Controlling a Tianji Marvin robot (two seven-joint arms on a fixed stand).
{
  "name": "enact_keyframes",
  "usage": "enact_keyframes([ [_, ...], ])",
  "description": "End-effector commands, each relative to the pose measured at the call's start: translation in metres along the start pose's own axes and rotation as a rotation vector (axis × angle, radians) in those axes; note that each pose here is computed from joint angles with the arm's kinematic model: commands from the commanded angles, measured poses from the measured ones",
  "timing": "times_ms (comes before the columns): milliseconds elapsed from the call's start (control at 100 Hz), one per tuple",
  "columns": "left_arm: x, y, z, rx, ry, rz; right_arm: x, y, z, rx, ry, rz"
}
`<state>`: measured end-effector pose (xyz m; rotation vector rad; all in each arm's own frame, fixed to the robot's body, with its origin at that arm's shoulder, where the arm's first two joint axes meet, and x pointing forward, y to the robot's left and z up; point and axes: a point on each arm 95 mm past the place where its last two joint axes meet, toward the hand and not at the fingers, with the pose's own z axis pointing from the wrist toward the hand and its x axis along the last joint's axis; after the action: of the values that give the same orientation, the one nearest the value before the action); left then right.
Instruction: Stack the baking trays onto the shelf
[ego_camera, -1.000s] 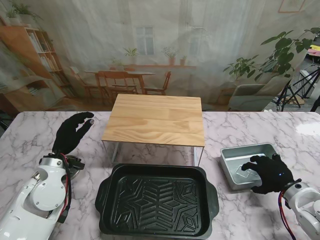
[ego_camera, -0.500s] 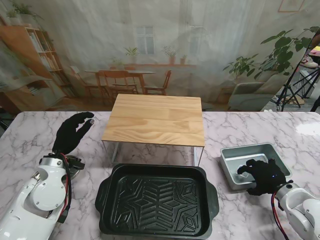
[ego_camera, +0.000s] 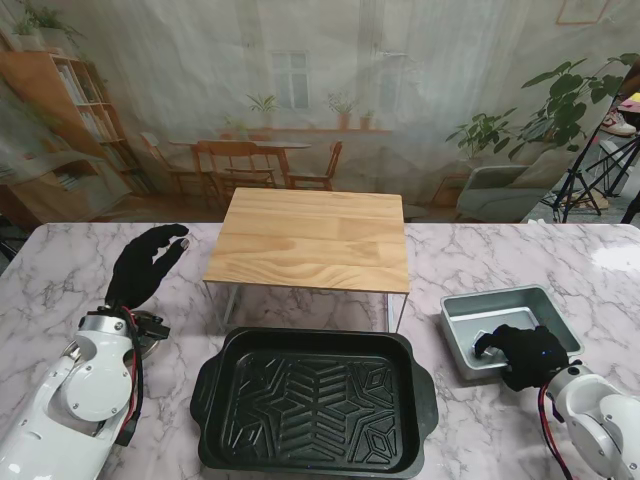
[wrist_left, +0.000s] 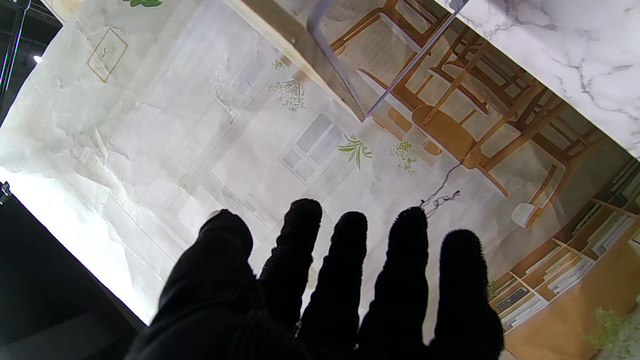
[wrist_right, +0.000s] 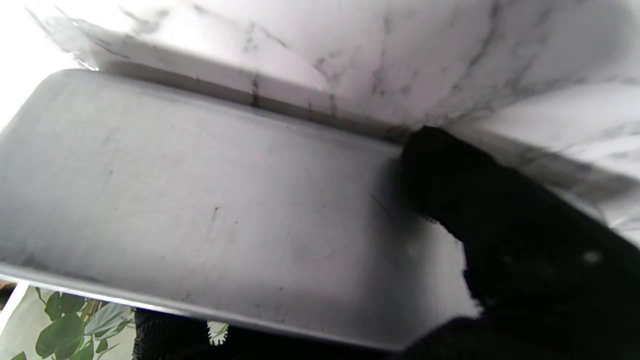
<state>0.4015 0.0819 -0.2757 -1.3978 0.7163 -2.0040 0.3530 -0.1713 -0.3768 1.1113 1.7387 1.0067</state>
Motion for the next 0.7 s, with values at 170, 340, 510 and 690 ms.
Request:
enact_keyframes([
  [170,0.0001,0.0035,0.0004,-0.019,0.001,0.004,0.0031,-0.0095,0.0027,0.052,0.006,0.028],
  [340,0.0002,0.0040,0.0005,-0.021,0.003,0.003,0.0051,-0.0112,0.0050,0.043,0.007,0.054],
  [510,0.0004,0.0045,0.0008,-0.022,0.004,0.003,0.0069,-0.0095,0.0062,0.019,0.021,0.070],
  [690,0.0006,0.0048,0.0008,-0.022,0.005,0.002,0.0085,-0.0059,0.0061,-0.009,0.038,0.074],
])
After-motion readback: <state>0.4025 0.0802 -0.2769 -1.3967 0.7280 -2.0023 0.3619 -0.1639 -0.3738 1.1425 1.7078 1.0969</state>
